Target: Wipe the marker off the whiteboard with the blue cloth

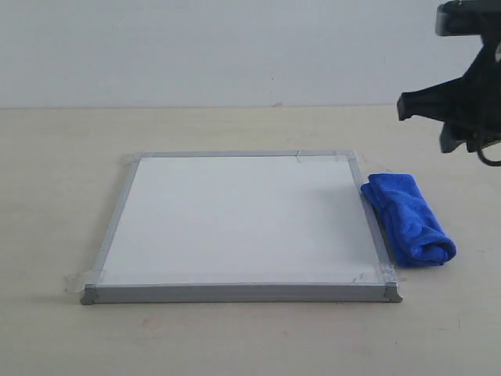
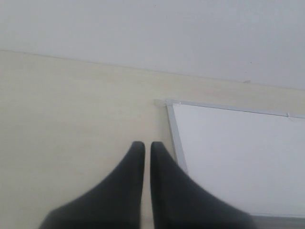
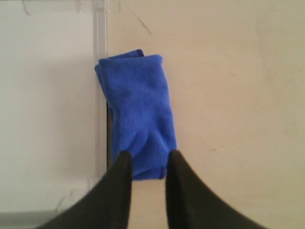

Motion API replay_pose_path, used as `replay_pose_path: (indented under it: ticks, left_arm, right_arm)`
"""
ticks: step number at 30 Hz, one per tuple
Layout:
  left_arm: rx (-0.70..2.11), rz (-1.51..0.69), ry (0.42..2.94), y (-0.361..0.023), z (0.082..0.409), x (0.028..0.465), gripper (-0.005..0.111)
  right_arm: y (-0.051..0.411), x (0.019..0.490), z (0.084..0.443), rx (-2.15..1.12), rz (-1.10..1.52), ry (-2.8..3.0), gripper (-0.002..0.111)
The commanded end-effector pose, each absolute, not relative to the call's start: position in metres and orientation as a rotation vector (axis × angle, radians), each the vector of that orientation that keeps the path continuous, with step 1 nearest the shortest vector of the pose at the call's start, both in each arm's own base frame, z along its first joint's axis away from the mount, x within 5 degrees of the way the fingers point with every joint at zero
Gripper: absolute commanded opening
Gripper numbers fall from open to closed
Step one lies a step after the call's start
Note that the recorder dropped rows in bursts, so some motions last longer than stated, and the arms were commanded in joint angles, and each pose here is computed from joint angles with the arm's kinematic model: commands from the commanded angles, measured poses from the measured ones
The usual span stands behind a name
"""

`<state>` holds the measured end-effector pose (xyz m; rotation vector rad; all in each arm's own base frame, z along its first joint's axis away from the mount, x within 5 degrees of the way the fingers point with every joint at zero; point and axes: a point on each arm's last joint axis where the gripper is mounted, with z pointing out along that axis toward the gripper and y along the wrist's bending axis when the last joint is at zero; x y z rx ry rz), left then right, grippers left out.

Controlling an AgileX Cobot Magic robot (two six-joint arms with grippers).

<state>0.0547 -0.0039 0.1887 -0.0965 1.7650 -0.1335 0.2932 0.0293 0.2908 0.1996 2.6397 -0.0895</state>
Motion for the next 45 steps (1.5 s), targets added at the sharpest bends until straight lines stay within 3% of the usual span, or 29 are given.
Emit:
replay_pose_path:
  ticks: [1, 7, 13, 18, 27, 38, 45]
  left_arm:
    - [-0.093, -0.126, 1.767, -0.004, 0.187, 0.055, 0.004]
    - [-0.093, -0.126, 1.767, -0.004, 0.187, 0.055, 0.004]
    - [-0.093, -0.126, 1.767, -0.004, 0.187, 0.055, 0.004]
    - [-0.093, -0.126, 1.767, -0.004, 0.187, 0.055, 0.004]
    - [-0.093, -0.126, 1.767, -0.004, 0.187, 0.055, 0.004]
    - [-0.093, -0.126, 1.767, -0.004, 0.187, 0.055, 0.004]
    - [-0.093, -0.126, 1.767, -0.004, 0.187, 0.055, 0.004]
  right_arm:
    - [0.023, 0.265, 0.310, 0.160, -0.140, 2.706, 0.000]
    - [0.029, 0.245, 0.316, 0.076, -0.012, 2.659, 0.000]
    - [0.036, 0.215, 0.291, 0.010, 0.198, 2.444, 0.000]
    - [0.032, 0.184, 0.261, 0.043, 0.215, 2.409, 0.000]
    - [0.030, 0.173, 0.254, 0.044, 0.211, 2.462, 0.000]
    - [0.028, 0.155, 0.280, 0.038, 0.241, 2.292, 0.000]
    - [0.016, 0.085, 0.328, -0.005, 0.257, 1.899, 0.000]
